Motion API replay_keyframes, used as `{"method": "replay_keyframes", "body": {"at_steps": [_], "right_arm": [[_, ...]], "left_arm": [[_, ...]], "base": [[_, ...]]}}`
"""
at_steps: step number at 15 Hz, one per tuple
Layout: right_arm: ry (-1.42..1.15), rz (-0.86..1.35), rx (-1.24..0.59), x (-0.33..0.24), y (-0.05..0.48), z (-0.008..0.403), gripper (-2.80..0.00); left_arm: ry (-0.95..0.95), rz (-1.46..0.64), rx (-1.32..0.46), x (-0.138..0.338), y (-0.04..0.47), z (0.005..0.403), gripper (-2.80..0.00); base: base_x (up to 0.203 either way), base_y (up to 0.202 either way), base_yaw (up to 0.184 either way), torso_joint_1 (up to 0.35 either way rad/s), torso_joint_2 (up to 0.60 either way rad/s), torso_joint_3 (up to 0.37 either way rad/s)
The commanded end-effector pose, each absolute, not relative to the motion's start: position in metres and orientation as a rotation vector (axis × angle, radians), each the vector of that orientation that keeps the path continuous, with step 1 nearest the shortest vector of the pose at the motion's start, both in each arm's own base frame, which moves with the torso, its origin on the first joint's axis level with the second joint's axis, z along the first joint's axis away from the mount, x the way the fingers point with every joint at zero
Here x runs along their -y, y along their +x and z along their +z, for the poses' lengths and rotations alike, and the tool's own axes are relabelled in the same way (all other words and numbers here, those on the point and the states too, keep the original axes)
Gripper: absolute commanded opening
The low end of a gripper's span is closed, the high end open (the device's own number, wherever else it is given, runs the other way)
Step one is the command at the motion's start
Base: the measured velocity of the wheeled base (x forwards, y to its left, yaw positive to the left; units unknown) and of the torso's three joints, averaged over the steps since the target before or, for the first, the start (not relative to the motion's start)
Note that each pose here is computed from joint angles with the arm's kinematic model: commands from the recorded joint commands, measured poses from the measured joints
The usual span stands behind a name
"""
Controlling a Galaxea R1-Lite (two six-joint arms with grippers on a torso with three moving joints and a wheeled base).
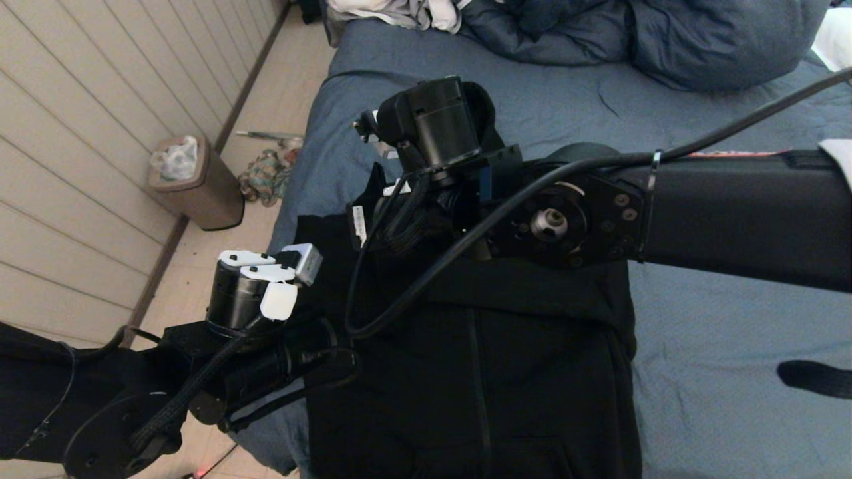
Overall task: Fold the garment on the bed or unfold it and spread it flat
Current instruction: Unfold the black sweatshirt
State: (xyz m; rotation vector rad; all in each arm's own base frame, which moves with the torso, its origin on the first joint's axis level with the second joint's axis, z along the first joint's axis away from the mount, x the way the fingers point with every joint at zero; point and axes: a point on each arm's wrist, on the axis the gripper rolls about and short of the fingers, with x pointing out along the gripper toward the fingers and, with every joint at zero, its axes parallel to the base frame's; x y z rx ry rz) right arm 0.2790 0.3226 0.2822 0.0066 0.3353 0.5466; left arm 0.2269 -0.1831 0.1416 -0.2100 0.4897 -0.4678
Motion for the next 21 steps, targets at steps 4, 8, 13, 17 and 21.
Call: {"method": "replay_keyframes", "body": {"at_steps": [4,8,13,17,21], "right_arm": [[0.096,0.509,-0.339,-0.308,0.283,0.292,-2.80],[0.193,0.513,-0.349,-0.299,0.282,0.302,-2.80],[0.211,0.552,-0.352,-0.293,0.274,0.310,-2.80],[0.208,0.561,-0.361,-0.294,0.272,0.308,-2.80],[0.205,0.569,-0.366,-0.294,0.271,0.308,-2.80]], "left_arm": [[-0.235,-0.618,-0.522,0.195,0.227,0.143,0.00],[-0.252,-0.627,-0.536,0.219,0.255,0.135,0.00],[-0.281,-0.556,-0.495,0.210,0.288,0.153,0.00],[-0.308,-0.506,-0.425,0.196,0.311,0.182,0.00],[-0.318,-0.505,-0.395,0.199,0.322,0.212,0.00]], "base": [[0.000,0.000,0.000,0.000,0.00,0.000],[0.000,0.000,0.000,0.000,0.00,0.000],[0.000,0.000,0.000,0.000,0.00,0.000],[0.000,0.000,0.000,0.000,0.00,0.000],[0.000,0.000,0.000,0.000,0.00,0.000]]}}
